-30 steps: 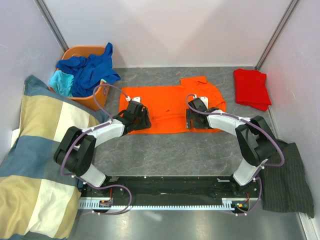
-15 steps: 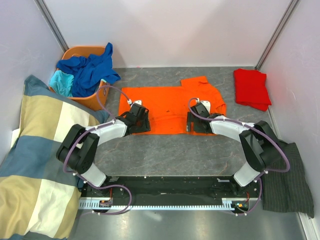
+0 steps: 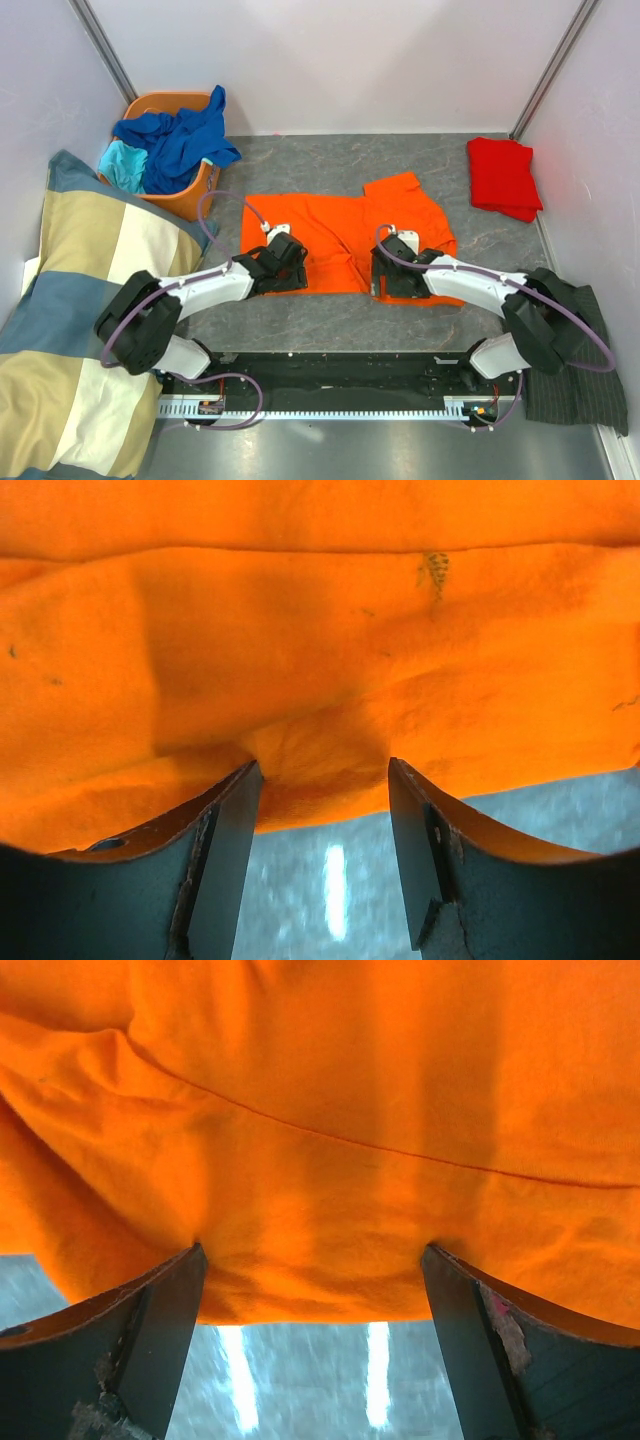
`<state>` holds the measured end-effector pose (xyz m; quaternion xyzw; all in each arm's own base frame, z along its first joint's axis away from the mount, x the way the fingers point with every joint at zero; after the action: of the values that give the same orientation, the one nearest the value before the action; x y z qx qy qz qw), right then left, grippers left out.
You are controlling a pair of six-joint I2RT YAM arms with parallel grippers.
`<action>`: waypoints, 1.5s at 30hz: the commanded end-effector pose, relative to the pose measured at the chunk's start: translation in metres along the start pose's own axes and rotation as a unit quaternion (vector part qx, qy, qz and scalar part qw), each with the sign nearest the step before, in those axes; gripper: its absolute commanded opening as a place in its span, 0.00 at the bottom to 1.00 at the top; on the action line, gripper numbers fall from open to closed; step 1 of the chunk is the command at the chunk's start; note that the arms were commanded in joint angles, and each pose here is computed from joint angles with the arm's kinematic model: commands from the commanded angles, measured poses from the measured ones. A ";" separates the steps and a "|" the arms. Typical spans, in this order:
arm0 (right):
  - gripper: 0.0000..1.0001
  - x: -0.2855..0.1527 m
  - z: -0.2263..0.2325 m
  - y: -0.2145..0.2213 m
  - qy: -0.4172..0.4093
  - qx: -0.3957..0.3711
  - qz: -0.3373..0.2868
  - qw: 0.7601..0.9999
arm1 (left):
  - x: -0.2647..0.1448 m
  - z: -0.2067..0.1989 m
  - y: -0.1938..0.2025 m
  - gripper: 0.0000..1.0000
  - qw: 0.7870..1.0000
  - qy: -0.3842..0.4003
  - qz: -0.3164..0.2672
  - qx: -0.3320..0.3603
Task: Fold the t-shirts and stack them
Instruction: Fold the flattened tshirt in 1/3 of the way, then grap the side of the flattened tshirt furthest away from the robot with both arms
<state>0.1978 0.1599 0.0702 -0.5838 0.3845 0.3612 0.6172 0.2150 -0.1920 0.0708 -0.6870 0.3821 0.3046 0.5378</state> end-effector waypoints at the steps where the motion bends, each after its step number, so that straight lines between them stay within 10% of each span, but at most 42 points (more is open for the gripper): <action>1: 0.98 -0.011 -0.025 0.038 0.041 0.013 0.064 0.997 | -0.018 0.044 0.063 0.63 0.991 -0.088 0.101 -0.024; 20: 0.98 -0.073 -0.046 0.009 0.056 0.061 -0.025 0.996 | -0.076 0.053 0.058 0.62 0.995 -0.068 0.060 -0.046; 28: 0.98 -0.109 -0.023 -0.086 0.069 0.046 -0.186 0.979 | -0.143 0.016 -0.023 0.65 0.992 0.035 -0.110 -0.048; 36: 0.98 -0.003 -0.031 -0.198 0.022 0.060 -0.160 0.985 | -0.153 0.024 -0.110 0.85 0.964 -0.053 -0.260 -0.003; 45: 0.98 0.060 -0.069 -0.299 -0.014 0.060 -0.157 0.986 | -0.124 0.050 -0.119 0.84 0.974 0.003 -0.217 -0.059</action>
<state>0.4496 0.0802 0.1290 -0.5873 0.3674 0.2233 0.6857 0.2485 -0.0950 0.2240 -0.7833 0.1675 0.2403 0.5482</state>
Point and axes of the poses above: each gripper's point midway between its finger pads, its own x axis out along the fingers, its own z axis along the line the jaws close on, y = z × x, the point moved 6 cm from there along -x, back along the fingers
